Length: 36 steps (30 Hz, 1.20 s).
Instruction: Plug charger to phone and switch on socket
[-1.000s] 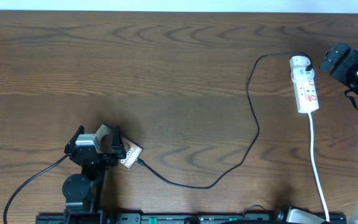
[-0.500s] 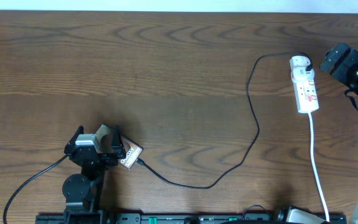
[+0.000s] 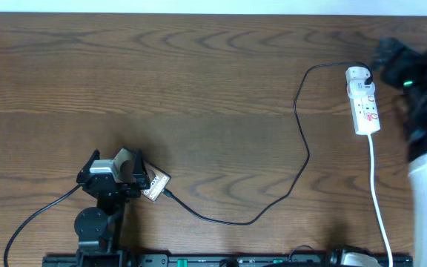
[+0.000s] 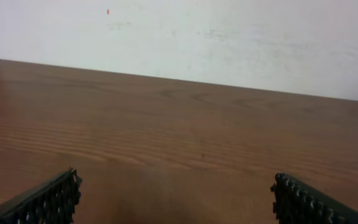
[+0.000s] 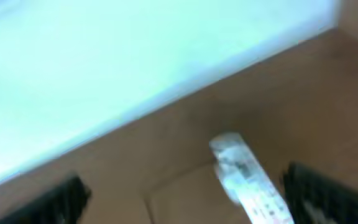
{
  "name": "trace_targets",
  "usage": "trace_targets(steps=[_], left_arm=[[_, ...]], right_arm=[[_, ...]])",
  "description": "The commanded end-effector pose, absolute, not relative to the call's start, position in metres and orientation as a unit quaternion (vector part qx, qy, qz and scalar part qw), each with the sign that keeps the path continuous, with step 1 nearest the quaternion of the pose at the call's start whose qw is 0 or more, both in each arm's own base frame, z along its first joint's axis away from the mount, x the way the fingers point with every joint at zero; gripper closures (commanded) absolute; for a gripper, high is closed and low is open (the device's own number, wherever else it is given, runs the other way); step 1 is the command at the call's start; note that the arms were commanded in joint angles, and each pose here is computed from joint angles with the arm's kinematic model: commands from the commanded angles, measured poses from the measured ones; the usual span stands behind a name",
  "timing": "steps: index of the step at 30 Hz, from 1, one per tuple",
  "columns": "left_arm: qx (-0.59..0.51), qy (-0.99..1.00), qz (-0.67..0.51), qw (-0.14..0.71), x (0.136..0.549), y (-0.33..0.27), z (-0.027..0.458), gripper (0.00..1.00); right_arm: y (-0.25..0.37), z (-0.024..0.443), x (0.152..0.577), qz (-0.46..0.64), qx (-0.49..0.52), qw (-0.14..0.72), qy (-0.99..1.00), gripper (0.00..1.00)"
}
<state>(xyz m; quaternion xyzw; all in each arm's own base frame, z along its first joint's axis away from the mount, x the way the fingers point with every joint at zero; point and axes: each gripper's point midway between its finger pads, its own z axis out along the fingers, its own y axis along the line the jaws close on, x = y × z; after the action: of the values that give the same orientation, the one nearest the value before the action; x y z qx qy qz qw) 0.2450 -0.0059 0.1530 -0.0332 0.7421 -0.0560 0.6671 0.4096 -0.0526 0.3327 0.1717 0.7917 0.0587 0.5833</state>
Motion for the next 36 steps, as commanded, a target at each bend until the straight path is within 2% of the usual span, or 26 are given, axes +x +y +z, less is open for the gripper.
trace_targets(steps=[1,6,13,17,19,25,32,36], left_arm=[[-0.037,0.757,-0.060,0.649,0.244,-0.006,0.138,0.02],[-0.037,0.757,-0.060,0.649,0.244,-0.006,0.138,0.02],[-0.037,0.757,-0.060,0.649,0.244,-0.006,0.138,0.02],[-0.037,0.757,-0.060,0.649,0.244,-0.006,0.138,0.02],[-0.037,0.757,-0.060,0.649,0.244,-0.006,0.138,0.02],[-0.037,0.757,-0.060,0.649,0.244,-0.006,0.138,0.02],[-0.037,0.757,-0.060,0.649,0.244,-0.006,0.138,0.02],[-0.037,0.757,-0.060,0.649,0.244,-0.006,0.138,0.02]], right_arm=[[-0.017,0.312,0.385,0.045,0.122,0.631,0.764,0.01],[0.001,0.278,0.343,0.061,0.111,0.700,0.703,0.01],[-0.001,0.196,0.291,0.061,0.109,0.697,0.706,0.01],[0.010,0.178,0.274,0.046,0.041,0.708,0.703,0.01],[0.012,0.174,0.269,0.029,0.014,0.701,0.712,0.01],[0.001,0.125,0.252,0.015,0.032,0.628,0.778,0.01],[-0.001,0.156,0.246,0.006,0.022,0.680,0.733,0.01],[-0.008,0.157,0.246,-0.003,0.032,0.681,0.731,0.01]])
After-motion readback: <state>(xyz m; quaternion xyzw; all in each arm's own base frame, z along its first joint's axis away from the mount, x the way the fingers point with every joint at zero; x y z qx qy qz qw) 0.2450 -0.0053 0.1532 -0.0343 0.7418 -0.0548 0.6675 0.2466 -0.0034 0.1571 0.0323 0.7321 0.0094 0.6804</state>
